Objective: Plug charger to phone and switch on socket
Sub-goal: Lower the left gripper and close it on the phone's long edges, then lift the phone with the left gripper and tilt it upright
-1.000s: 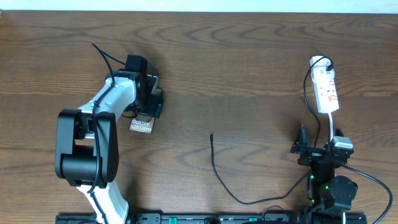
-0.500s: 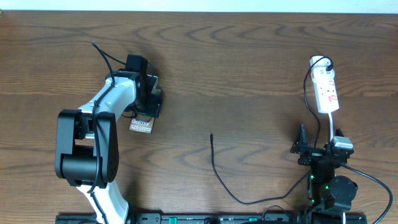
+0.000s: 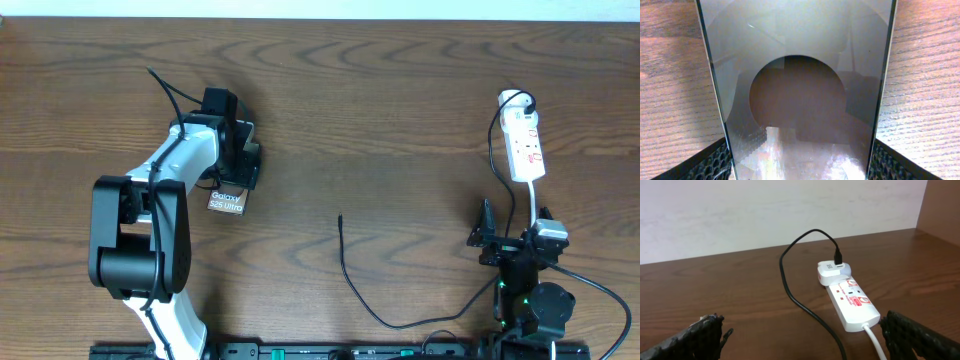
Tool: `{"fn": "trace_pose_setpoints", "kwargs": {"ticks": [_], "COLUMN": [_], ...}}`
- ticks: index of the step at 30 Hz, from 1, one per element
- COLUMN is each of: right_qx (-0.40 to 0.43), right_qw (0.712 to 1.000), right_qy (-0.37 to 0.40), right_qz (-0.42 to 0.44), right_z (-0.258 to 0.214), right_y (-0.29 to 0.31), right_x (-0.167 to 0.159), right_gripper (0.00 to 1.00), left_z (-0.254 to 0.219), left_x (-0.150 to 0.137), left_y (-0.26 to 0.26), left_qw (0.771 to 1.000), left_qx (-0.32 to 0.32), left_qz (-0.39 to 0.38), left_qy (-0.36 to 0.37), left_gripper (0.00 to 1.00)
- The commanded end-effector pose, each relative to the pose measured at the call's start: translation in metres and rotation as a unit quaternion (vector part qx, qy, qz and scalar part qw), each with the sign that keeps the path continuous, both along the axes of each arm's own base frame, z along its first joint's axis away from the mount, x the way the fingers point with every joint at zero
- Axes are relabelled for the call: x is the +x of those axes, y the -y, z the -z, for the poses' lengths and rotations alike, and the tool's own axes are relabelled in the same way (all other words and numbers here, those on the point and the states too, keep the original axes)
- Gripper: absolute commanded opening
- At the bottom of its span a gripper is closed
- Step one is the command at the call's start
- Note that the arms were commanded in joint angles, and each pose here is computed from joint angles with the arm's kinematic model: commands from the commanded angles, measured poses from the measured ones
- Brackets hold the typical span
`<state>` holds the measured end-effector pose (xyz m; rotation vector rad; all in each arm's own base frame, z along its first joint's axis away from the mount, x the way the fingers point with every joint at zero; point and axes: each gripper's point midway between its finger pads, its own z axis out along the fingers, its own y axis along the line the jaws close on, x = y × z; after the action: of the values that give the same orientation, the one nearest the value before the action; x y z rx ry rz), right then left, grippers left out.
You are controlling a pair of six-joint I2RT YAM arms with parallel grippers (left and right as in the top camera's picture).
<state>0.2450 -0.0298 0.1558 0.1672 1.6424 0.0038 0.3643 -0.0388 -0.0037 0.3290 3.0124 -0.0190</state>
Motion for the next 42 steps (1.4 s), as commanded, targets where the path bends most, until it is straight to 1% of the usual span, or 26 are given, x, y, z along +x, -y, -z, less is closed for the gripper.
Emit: {"fn": "trace_pose_setpoints", "kwargs": {"ticks": [1,3,6,9,10,12,14,17,18,19,27,35,42], "right_qx": [-0.005,-0.005,-0.005,-0.005,-0.005,-0.005,-0.005,-0.005,-0.005,-0.005,-0.005,-0.005,-0.005], "right_qw": [1.000,1.000,1.000,1.000,1.000,1.000,1.000,1.000,1.000,1.000,1.000,1.000,1.000], "right_qy": [-0.002,-0.002,-0.002,-0.002,-0.002,-0.002,-0.002,-0.002,-0.002,-0.002,-0.002,-0.002,-0.002], "right_qz": [-0.007,-0.007,-0.007,-0.007,-0.007,-0.007,-0.007,-0.007,-0.007,-0.007,-0.007,-0.007,-0.007], "right_z": [0.001,0.001,0.001,0.001,0.001,0.001,0.001,0.001,0.001,0.001,0.001,0.001,0.001], "right_y": [-0.003,-0.003,-0.003,-0.003,-0.003,-0.003,-0.003,-0.003,-0.003,-0.003,-0.003,-0.003,-0.003], "right_x": [0.000,0.000,0.000,0.000,0.000,0.000,0.000,0.000,0.000,0.000,0.000,0.000,0.000], "right_gripper": [0.99,0.99,0.99,0.99,0.99,0.99,0.99,0.99,0.99,0.99,0.99,0.99,0.99], "left_z": [0.028,0.028,0.027,0.027,0.027,0.027,0.027,0.026,0.026,0.024,0.001,-0.047,-0.077], "left_x": [-0.016,-0.016,-0.016,-0.016,-0.016,-0.016,-0.016,-0.014,-0.013,-0.012,-0.004,0.005,0.008], "left_y": [-0.013,-0.013,-0.013,-0.013,-0.013,-0.013,-0.013,-0.013,-0.013,-0.012,-0.011,-0.009,-0.008], "left_qw": [0.998,0.998,0.998,0.998,0.998,0.998,0.998,0.999,0.999,0.999,0.999,0.998,0.995], "left_qx": [0.035,0.035,0.035,0.035,0.035,0.035,0.035,0.035,0.035,0.034,0.029,0.020,0.010], "left_qz": [0.000,0.000,0.000,0.000,0.000,0.000,0.000,-0.002,-0.004,-0.006,-0.009,-0.019,-0.037], "left_qy": [-0.043,-0.043,-0.042,-0.042,-0.042,-0.042,-0.042,-0.040,-0.039,-0.037,-0.012,0.049,0.087], "left_gripper": [0.65,0.60,0.59,0.52,0.47,0.42,0.34,0.19,0.10,0.08,0.07,0.07,0.07]}}
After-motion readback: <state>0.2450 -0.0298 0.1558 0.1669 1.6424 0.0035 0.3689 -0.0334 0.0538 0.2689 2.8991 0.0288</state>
